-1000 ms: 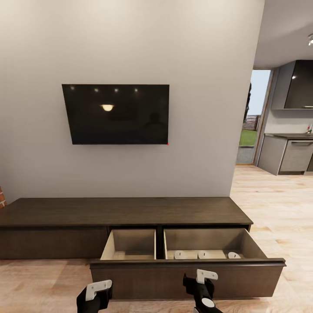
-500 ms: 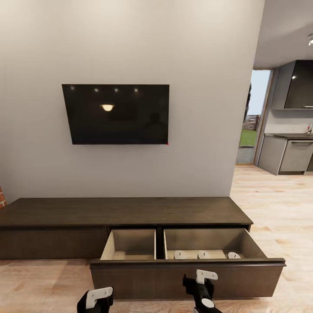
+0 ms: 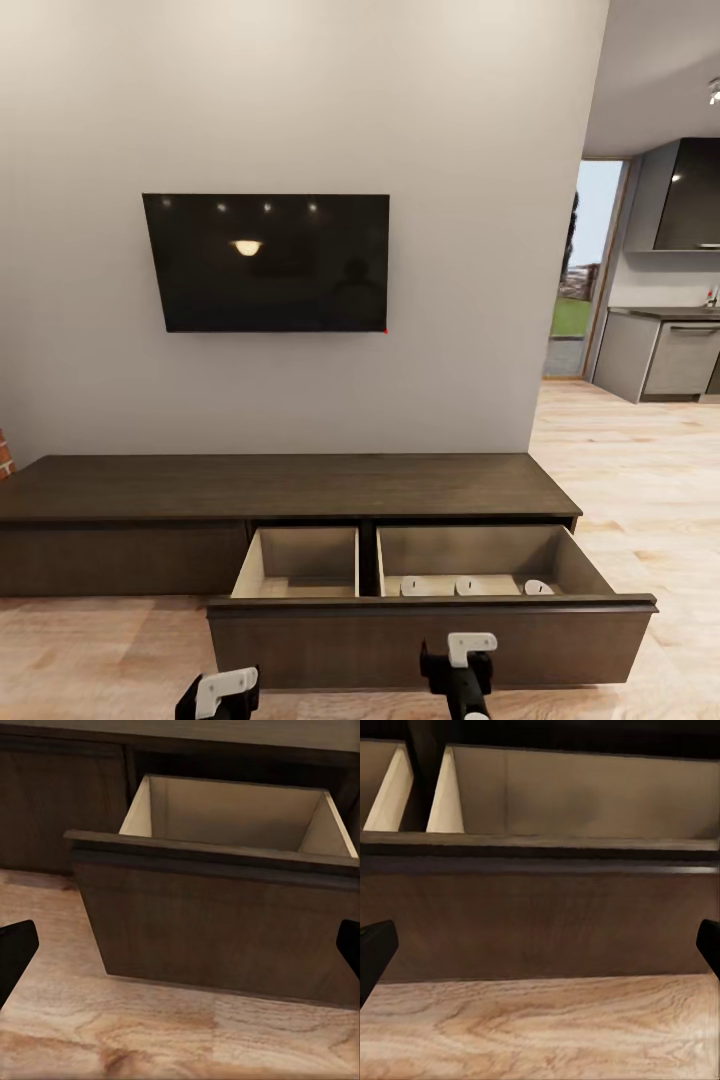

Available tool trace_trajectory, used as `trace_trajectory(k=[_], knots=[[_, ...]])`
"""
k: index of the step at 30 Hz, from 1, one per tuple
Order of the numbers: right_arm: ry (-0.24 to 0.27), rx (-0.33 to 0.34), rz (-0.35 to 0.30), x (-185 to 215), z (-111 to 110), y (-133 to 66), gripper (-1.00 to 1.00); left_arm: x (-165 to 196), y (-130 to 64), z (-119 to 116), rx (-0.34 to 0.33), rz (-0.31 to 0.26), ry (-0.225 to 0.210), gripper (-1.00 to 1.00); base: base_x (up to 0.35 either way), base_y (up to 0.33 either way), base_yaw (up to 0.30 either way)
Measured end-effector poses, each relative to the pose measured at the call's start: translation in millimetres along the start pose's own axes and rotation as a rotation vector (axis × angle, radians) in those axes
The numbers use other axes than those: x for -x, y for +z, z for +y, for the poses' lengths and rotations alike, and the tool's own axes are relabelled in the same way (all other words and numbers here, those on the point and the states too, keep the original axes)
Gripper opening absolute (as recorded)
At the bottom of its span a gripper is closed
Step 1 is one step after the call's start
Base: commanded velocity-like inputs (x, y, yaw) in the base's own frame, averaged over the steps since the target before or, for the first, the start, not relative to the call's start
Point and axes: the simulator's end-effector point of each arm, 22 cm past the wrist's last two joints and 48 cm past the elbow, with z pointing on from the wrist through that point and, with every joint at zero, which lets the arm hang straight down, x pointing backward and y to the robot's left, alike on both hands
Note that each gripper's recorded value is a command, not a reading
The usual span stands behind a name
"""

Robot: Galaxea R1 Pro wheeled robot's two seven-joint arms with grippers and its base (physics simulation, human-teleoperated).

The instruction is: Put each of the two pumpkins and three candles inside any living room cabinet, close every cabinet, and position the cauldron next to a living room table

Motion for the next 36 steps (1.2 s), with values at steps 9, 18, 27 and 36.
trace_trajectory(k=[9,18,27,36], knots=[[-0.013,0.002,-0.008,-14.3,1.3,3.9,1.00,-14.6,3.3,0.6,-0.001,0.001,0.001,1.00,0.000,0.000,0.000],[-0.013,0.002,-0.009,-32.2,3.0,10.0,1.00,-32.4,7.8,1.5,-0.002,-0.001,0.000,1.00,0.000,0.000,0.000],[-0.012,0.003,-0.008,-50.4,5.4,15.9,1.00,-50.4,12.0,1.7,-0.007,-0.003,0.000,1.00,0.000,0.000,0.000],[-0.011,0.003,-0.009,-68.8,6.9,21.9,1.00,-66.7,14.9,-2.6,-0.021,-0.020,0.004,1.00,0.000,0.000,0.000]])
